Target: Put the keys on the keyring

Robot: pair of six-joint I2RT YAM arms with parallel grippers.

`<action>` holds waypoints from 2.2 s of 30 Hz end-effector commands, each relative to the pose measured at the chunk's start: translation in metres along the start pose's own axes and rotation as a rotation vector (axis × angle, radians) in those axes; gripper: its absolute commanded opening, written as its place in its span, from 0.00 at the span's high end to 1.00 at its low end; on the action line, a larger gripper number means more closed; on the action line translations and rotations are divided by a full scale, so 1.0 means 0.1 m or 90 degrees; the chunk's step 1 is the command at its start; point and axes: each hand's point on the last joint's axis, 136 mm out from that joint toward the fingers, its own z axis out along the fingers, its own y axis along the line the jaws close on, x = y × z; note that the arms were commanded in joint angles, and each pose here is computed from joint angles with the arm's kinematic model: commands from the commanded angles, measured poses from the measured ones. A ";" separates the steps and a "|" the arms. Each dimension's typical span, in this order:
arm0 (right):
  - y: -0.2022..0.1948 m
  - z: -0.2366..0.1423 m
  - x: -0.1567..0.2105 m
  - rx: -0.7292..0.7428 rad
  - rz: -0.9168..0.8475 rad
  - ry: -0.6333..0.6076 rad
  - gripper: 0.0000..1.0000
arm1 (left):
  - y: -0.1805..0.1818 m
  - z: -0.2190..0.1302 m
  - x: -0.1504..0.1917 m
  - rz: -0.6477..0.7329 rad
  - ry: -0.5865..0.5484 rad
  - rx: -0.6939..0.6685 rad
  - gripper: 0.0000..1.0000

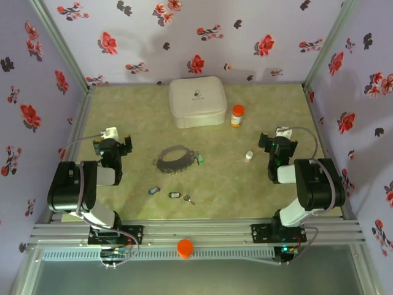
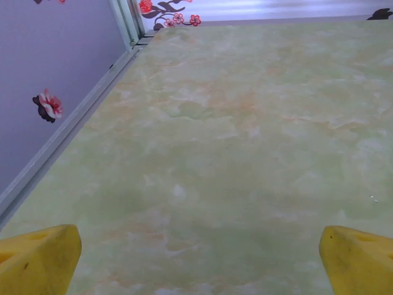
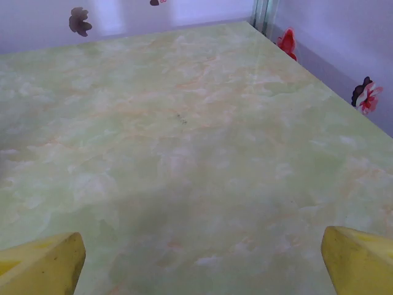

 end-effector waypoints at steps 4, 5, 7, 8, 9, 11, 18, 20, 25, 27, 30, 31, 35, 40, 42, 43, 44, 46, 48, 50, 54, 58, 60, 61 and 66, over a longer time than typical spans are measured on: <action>-0.03 0.00 -0.08 0.008 0.018 -0.015 0.01 | -0.02 0.00 -0.13 -0.017 -0.019 0.011 0.00; -0.03 -0.01 -0.08 0.008 0.018 -0.015 0.01 | -0.02 0.00 -0.13 -0.016 -0.019 0.011 0.00; -0.03 0.00 -0.08 0.008 0.017 -0.014 0.01 | -0.02 0.00 -0.13 -0.017 -0.020 0.011 0.00; -0.02 -0.01 -0.08 0.007 0.018 -0.015 0.01 | -0.02 0.00 -0.13 -0.017 -0.020 0.012 0.00; -0.03 0.00 -0.08 0.008 0.018 -0.015 0.01 | -0.03 0.00 -0.13 -0.016 -0.020 0.012 0.00; -0.03 -0.01 -0.08 0.008 0.018 -0.015 0.01 | -0.02 0.00 -0.13 -0.017 -0.019 0.011 0.00; -0.03 -0.01 -0.08 0.007 0.018 -0.014 0.01 | -0.02 0.00 -0.13 -0.017 -0.019 0.010 0.00; -0.02 0.00 -0.08 0.007 0.018 -0.014 0.01 | -0.02 0.00 -0.13 -0.016 -0.020 0.012 0.00; -0.02 0.00 -0.08 0.007 0.019 -0.013 0.01 | -0.02 0.00 -0.13 -0.016 -0.020 0.011 0.00; -0.02 0.00 -0.08 0.007 0.019 -0.014 0.01 | -0.02 0.00 -0.13 -0.017 -0.020 0.011 0.00; -0.02 0.00 -0.08 0.007 0.019 -0.014 0.01 | -0.02 0.00 -0.13 -0.017 -0.020 0.012 0.00; -0.02 0.00 -0.08 0.007 0.019 -0.014 0.01 | -0.03 0.00 -0.13 -0.017 -0.020 0.012 0.00; -0.02 0.00 -0.08 0.007 0.018 -0.014 0.01 | -0.02 0.00 -0.13 -0.017 -0.020 0.011 0.00; -0.02 0.00 -0.08 0.007 0.018 -0.014 0.01 | -0.03 0.00 -0.13 -0.016 -0.020 0.013 0.00; -0.02 -0.01 -0.08 0.006 0.019 -0.016 0.01 | -0.02 0.00 -0.14 -0.017 -0.021 0.012 0.00; -0.04 -0.02 -0.08 0.010 0.020 -0.018 0.01 | -0.03 0.00 -0.13 -0.016 -0.020 0.012 0.00; -0.06 -0.04 -0.10 0.015 0.023 -0.026 0.01 | -0.02 0.01 -0.13 -0.016 -0.018 0.013 0.00; -0.08 -0.12 -0.18 0.016 0.031 -0.045 0.01 | -0.03 0.00 -0.13 -0.019 -0.020 0.027 0.00; -0.08 -0.21 -0.28 0.008 0.029 -0.056 0.01 | -0.09 -0.08 -0.17 -0.021 -0.051 0.053 0.00; -0.08 -0.31 -0.41 0.001 0.031 -0.059 0.01 | -0.21 -0.17 -0.24 0.007 -0.064 0.084 0.00; -0.03 -0.51 -0.72 -0.030 0.081 -0.067 0.04 | -0.41 -0.33 -0.57 0.074 -0.024 0.095 0.00; 0.16 -0.72 -0.92 -0.096 0.125 -0.055 0.12 | -0.51 -0.50 -0.76 0.007 0.030 0.123 0.00; 0.26 -0.82 -0.95 -0.120 0.141 -0.026 0.14 | -0.62 -0.60 -0.74 -0.016 0.067 0.154 0.00; 0.34 -0.88 -0.95 -0.138 0.142 -0.007 0.16 | -0.67 -0.65 -0.70 -0.027 0.088 0.164 0.00; 0.85 -1.23 -0.84 -0.254 0.121 0.101 0.20 | -0.94 -0.90 -0.50 -0.031 0.187 0.214 0.00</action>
